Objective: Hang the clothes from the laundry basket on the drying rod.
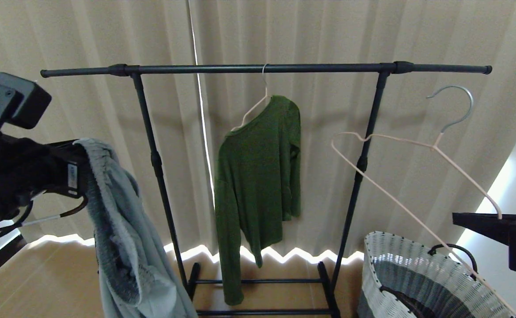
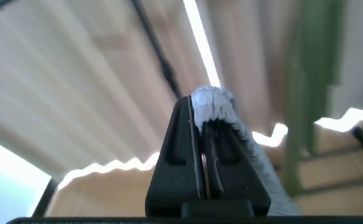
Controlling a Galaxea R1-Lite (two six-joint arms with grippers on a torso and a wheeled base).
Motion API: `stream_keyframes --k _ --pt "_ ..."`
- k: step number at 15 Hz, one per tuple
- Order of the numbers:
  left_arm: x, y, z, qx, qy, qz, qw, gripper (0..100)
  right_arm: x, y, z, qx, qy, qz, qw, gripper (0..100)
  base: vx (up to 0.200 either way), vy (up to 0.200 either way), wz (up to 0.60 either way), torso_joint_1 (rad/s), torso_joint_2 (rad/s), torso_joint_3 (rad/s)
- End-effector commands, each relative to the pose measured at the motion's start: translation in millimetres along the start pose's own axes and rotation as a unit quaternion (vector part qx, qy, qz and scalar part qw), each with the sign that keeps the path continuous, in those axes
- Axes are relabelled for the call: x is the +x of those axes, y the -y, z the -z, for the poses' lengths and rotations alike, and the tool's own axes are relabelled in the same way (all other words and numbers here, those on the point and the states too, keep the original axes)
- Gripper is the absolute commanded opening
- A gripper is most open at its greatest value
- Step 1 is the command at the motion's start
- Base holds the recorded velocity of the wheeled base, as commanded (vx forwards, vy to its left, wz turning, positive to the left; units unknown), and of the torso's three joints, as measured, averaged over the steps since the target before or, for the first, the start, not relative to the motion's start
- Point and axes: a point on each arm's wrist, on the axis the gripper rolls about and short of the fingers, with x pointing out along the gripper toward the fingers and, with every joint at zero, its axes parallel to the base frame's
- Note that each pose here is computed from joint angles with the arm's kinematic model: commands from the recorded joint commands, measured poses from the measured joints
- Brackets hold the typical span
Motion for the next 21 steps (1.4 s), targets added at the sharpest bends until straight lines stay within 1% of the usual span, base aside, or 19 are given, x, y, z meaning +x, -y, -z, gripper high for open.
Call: stream_keyframes --k 1,2,3,4,5,7,9,10,11,12,14,16,17,19,21 --pt "37.4 4.6 -17.3 -0.019 -0.04 0.004 0.999 0 7.8 -20.7 6.8 -0.02 0.004 -0.063 0.9978 0 0.0 0.0 0.0 0.0 0.0 0.0" --pt "40.9 7.4 -34.3 -0.056 -0.062 0.023 0.9963 0 9.9 -25.9 12.1 -0.022 0.003 -0.079 0.9966 0 0.0 0.0 0.0 0.0 0.0 0.0" --pt "38.1 12.5 -43.0 -0.081 -0.07 0.038 0.9935 0 10.1 -27.3 14.6 -0.023 0.0 -0.084 0.9962 0 0.0 0.0 0.0 0.0 0.0 0.0" --pt "33.9 21.5 -56.9 -0.121 -0.089 0.061 0.9867 0 11.5 -35.9 13.0 -0.034 -0.003 -0.109 0.9935 0 0.0 0.0 0.0 0.0 0.0 0.0" --pt "33.1 22.5 -59.6 -0.125 -0.092 0.059 0.9861 0 13.8 -38.9 12.2 -0.036 -0.007 -0.115 0.9927 0 0.0 0.0 0.0 0.0 0.0 0.0" --pt "37.2 25.0 -66.0 -0.121 -0.092 0.039 0.9876 0 25.6 -45.1 6.1 -0.023 -0.002 -0.124 0.9921 0 0.0 0.0 0.0 0.0 0.0 0.0" --pt "47.8 29.6 -62.1 -0.113 -0.106 0.022 0.9876 0 30.1 -51.0 6.3 -0.025 -0.001 -0.136 0.9904 0 0.0 0.0 0.0 0.0 0.0 0.0" --pt "56.7 33.1 -60.9 -0.109 -0.113 0.008 0.9876 0 29.0 -58.8 6.8 -0.022 -0.006 -0.155 0.9876 0 0.0 0.0 0.0 0.0 0.0 0.0" --pt "63.0 35.4 -64.3 -0.109 -0.11 0.001 0.9879 0 26.6 -65.6 6.8 -0.017 -0.007 -0.172 0.9849 0 0.0 0.0 0.0 0.0 0.0 0.0" --pt "70.9 41.6 -72.3 -0.11 -0.102 -0.002 0.9887 0 24.0 -73.9 6.5 -0.009 -0.011 -0.193 0.9812 0 0.0 0.0 0.0 0.0 0.0 0.0" --pt "84.5 52.9 -78.7 -0.11 -0.098 -0.008 0.9891 0 19.4 -85.5 9.3 0.001 -0.021 -0.223 0.9746 0 0.0 0.0 0.0 0.0 0.0 0.0" --pt "102.2 68.9 -76.0 -0.101 -0.102 -0.049 0.9884 0 12.0 -98.0 12.8 -0.002 -0.03 -0.259 0.9655 0 0.0 0.0 0.0 0.0 0.0 0.0" --pt "103.3 76.3 -75.3 -0.097 -0.102 -0.056 0.9884 0 9.5 -103.0 13.9 -0.004 -0.031 -0.273 0.9615 0 0.0 0.0 0.0 0.0 0.0 0.0" --pt "97.2 87.3 -78.4 -0.093 -0.097 -0.037 0.9902 0 8.5 -110.5 11.0 0.003 -0.021 -0.292 0.9562 0 0.0 0.0 0.0 0.0 0.0 0.0" --pt "93.3 94.1 -81.3 -0.097 -0.093 -0.026 0.9906 0 8.6 -115.2 10.5 0.002 -0.023 -0.3 0.9536 0 0.0 0.0 0.0 0.0 0.0 0.0"
